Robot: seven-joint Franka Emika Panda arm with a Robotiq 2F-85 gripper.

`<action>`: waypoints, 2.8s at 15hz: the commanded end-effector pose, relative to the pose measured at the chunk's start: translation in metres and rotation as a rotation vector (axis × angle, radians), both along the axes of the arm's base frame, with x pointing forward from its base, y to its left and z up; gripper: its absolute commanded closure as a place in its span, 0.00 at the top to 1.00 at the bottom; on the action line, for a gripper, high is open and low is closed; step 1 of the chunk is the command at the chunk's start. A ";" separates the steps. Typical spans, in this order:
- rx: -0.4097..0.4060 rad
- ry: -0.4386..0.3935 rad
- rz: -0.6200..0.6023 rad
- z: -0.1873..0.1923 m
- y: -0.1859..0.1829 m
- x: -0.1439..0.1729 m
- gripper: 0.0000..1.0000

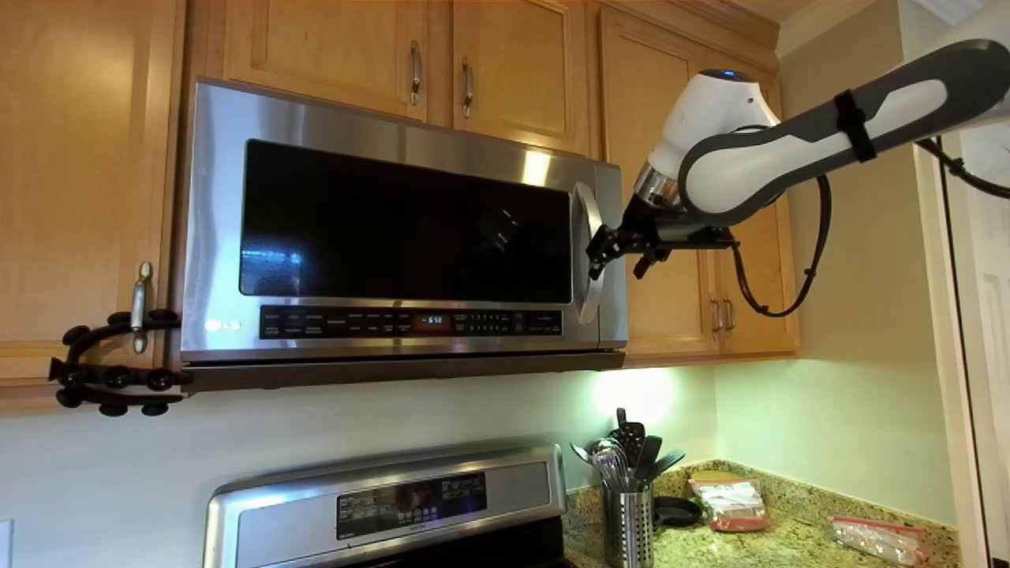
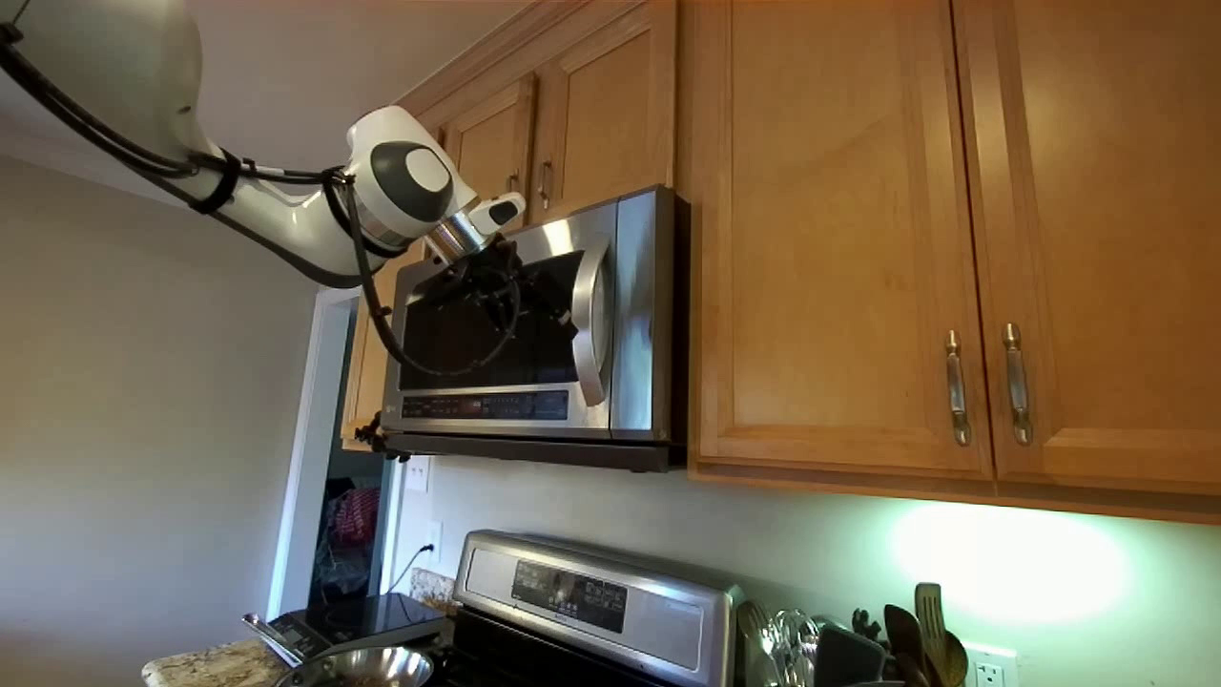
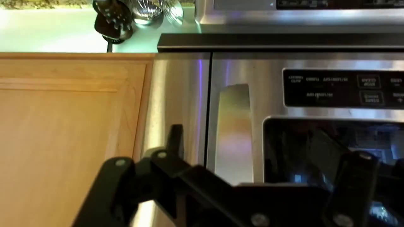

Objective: Open the microwave door

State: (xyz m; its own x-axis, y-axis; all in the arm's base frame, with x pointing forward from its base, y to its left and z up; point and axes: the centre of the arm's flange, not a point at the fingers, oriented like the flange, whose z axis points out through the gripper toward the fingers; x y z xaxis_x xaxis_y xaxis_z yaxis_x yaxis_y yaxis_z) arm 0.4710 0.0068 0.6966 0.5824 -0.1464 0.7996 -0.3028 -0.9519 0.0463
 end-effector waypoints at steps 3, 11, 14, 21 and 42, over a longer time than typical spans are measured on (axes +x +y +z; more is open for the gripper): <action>-0.008 -0.142 -0.019 0.028 -0.014 0.018 1.00; 0.025 -0.186 0.005 0.026 -0.037 0.049 0.74; 0.019 -0.170 0.011 0.021 -0.032 0.050 0.54; 0.031 -0.129 -0.006 0.009 -0.018 0.043 0.13; -0.037 -0.004 -0.024 0.014 0.060 -0.042 0.13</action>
